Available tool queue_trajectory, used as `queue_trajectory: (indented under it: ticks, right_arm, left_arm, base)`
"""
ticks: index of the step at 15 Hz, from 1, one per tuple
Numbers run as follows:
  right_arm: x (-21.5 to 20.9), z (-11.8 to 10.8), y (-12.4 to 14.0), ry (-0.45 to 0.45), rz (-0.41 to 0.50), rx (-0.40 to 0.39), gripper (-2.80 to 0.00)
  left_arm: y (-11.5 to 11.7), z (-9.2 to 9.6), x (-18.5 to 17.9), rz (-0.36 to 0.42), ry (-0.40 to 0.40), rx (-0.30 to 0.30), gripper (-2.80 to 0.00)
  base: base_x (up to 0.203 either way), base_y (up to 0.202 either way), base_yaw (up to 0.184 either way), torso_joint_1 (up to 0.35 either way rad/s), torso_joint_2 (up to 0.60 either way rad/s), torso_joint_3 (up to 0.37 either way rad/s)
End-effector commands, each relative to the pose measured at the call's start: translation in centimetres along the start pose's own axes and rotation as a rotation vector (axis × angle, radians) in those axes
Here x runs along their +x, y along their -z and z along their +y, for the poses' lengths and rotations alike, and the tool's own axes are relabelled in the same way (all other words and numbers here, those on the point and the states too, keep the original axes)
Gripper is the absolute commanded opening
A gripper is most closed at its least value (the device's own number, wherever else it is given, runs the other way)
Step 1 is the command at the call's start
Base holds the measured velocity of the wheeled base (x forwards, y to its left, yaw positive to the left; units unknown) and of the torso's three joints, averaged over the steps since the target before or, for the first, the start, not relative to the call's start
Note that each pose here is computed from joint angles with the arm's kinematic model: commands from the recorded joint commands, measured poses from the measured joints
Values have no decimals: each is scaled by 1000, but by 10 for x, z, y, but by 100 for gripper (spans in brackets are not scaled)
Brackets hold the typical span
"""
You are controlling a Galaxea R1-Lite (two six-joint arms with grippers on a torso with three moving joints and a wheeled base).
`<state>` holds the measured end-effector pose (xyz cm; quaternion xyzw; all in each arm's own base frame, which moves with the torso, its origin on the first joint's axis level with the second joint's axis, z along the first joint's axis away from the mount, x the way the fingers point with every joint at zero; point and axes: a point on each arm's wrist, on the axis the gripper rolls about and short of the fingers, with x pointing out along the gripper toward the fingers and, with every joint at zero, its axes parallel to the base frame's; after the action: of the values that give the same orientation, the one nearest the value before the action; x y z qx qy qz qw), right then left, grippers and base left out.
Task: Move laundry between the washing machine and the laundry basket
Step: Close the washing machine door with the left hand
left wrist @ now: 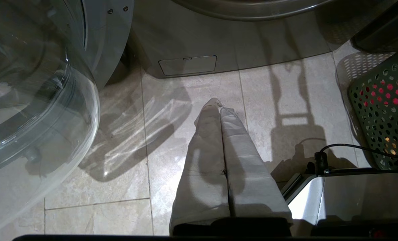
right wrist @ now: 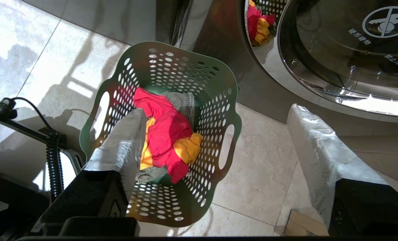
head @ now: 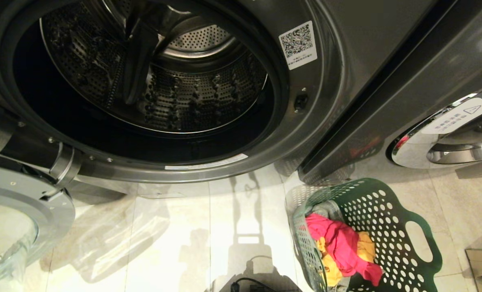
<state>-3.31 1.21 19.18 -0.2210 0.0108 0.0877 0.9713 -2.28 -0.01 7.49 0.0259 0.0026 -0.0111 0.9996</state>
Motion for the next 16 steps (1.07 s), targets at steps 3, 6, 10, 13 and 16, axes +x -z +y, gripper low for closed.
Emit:
queue_trajectory:
  ticks: [3,6,10,13,16]
  right_arm:
    - [-1,-2,-6,17,-39,-15,-280]
    - [2,-4,-6,40,-84,-36,-280]
    - [4,-3,-3,47,-80,-43,-280]
    - [4,-4,-4,73,-78,-49,-280]
    - [4,-4,-4,73,-76,-81,-280]
  left_arm:
    - [0,0,0,2,1,5,-280]
    - [0,0,0,0,1,8,-280]
    - [0,0,0,3,1,8,-280]
    - [0,0,0,3,1,9,-280]
    - [0,0,0,6,4,28,-280]
  base:
    - [0,0,0,0,0,0]
    - [0,0,0,0,0,0]
    - [0,0,0,0,0,0]
    - [0,0,0,0,0,0]
    - [0,0,0,3,3,55]
